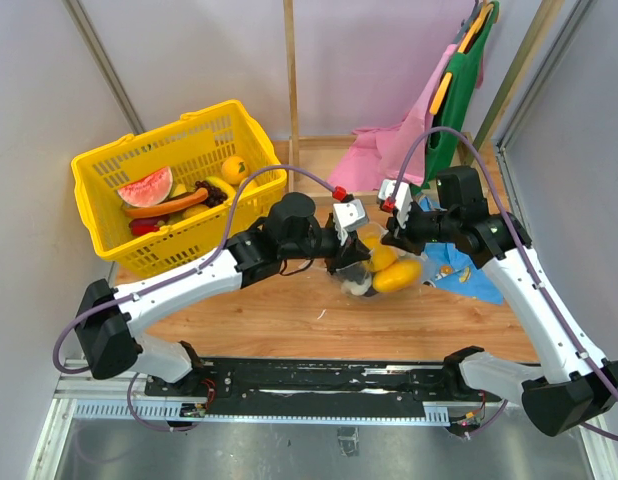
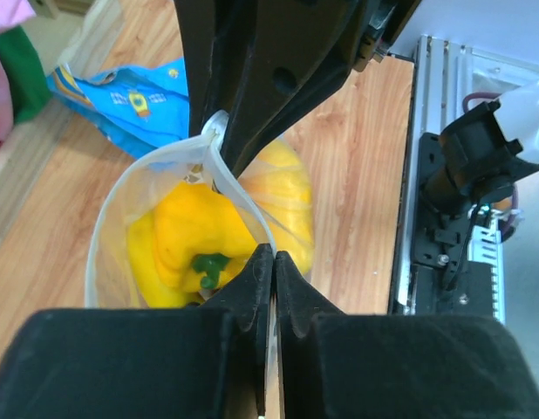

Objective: Place the food in the zip-top bag and seal the zipper
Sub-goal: Adjust the zipper food storage bag at the center of the board.

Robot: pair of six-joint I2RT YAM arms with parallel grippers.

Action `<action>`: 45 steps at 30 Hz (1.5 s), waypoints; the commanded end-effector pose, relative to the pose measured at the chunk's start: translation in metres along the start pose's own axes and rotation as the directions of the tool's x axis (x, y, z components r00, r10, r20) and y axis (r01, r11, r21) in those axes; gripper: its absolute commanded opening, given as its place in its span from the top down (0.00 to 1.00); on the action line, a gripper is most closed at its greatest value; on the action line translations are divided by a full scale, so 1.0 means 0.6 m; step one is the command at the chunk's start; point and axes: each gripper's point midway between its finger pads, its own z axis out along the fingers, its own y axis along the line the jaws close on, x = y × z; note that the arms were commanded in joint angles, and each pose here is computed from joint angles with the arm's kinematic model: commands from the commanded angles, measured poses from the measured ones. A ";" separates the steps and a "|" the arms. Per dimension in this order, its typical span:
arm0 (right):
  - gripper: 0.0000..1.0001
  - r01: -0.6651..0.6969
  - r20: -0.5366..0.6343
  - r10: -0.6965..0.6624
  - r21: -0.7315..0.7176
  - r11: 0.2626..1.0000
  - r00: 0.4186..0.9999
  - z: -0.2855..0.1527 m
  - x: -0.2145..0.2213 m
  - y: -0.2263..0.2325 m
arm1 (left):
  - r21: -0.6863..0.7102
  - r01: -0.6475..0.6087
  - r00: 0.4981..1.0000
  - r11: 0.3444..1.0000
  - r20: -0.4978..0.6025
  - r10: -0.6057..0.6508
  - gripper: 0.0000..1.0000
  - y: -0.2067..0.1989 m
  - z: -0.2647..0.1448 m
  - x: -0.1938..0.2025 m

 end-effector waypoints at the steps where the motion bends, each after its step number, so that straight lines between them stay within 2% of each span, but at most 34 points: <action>1: 0.99 0.035 0.094 -0.032 -0.028 0.999 0.995 -0.007 -0.047 0.015 | -0.033 -0.060 0.998 0.998 0.011 0.060 0.99 0.006 -0.009 -0.021; 7: 0.99 0.033 0.166 -0.021 -0.071 0.997 0.986 -0.006 -0.070 0.028 | -0.121 -0.111 0.994 0.986 -0.036 0.108 1.00 0.023 -0.048 -0.014; 13: 0.90 0.046 0.241 -0.025 -0.079 0.996 0.970 0.006 -0.079 0.032 | -0.202 -0.148 0.989 0.968 -0.059 0.138 1.00 0.034 -0.091 -0.010; 20: 0.74 0.025 0.317 0.003 -0.083 0.996 0.948 0.021 -0.080 0.039 | -0.220 -0.139 0.989 0.965 -0.080 0.124 1.00 0.034 -0.106 0.003; 28: 0.50 -0.057 0.312 0.077 -0.075 0.996 0.947 0.025 -0.048 0.056 | -0.203 -0.130 0.990 0.970 -0.073 0.118 1.00 0.027 -0.107 0.006; 31: 0.45 -0.090 0.314 0.107 -0.068 0.994 0.944 0.026 -0.038 0.060 | -0.197 -0.127 0.991 0.972 -0.064 0.116 1.00 0.024 -0.108 0.003; 40: 0.46 -0.148 0.384 0.159 -0.059 0.987 0.909 0.048 -0.032 0.055 | -0.164 -0.119 0.992 0.979 -0.049 0.113 1.00 0.013 -0.106 0.004; 45: 0.52 -0.175 0.381 0.185 -0.062 0.983 0.906 0.055 -0.032 0.048 | -0.155 -0.118 0.993 0.981 -0.047 0.112 1.00 0.010 -0.105 0.008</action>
